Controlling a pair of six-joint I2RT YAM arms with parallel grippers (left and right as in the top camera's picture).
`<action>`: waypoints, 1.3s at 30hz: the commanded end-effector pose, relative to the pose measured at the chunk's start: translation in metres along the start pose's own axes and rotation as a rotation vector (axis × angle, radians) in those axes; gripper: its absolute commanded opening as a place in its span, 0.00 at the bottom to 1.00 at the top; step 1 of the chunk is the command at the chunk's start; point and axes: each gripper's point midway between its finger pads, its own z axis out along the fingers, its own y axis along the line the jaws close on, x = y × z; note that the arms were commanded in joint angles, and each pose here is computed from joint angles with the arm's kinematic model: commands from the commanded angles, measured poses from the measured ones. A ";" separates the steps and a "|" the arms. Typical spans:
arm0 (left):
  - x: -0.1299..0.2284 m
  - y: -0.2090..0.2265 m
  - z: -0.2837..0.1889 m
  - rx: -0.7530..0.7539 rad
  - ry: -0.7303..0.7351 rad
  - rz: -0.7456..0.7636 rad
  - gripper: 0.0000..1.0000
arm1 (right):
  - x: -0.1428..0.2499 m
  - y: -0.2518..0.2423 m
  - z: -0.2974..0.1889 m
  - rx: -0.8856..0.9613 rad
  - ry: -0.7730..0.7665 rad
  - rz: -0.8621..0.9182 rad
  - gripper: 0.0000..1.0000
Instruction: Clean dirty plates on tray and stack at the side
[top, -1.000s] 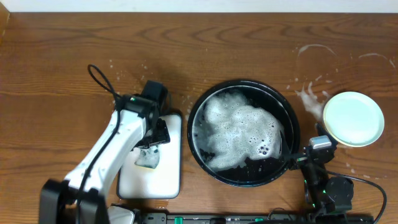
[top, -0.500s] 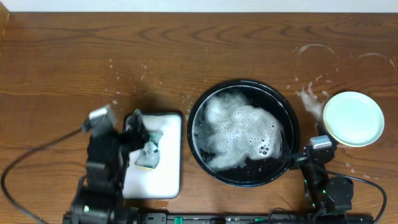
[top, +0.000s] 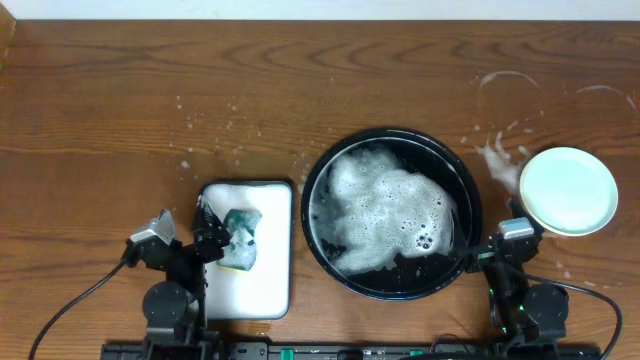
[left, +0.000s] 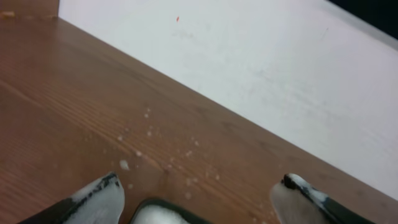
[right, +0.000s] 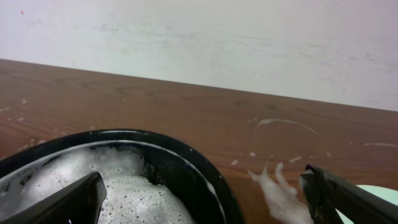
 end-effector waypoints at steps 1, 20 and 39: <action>0.017 0.011 0.006 -0.017 0.001 0.014 0.82 | 0.000 0.001 0.000 -0.003 -0.002 0.005 0.99; 0.029 0.017 0.006 -0.039 0.047 0.021 0.82 | 0.000 0.001 0.000 -0.003 -0.002 0.005 0.99; 0.029 0.017 0.006 -0.039 0.047 0.021 0.82 | 0.000 0.001 0.000 -0.003 -0.002 0.005 0.99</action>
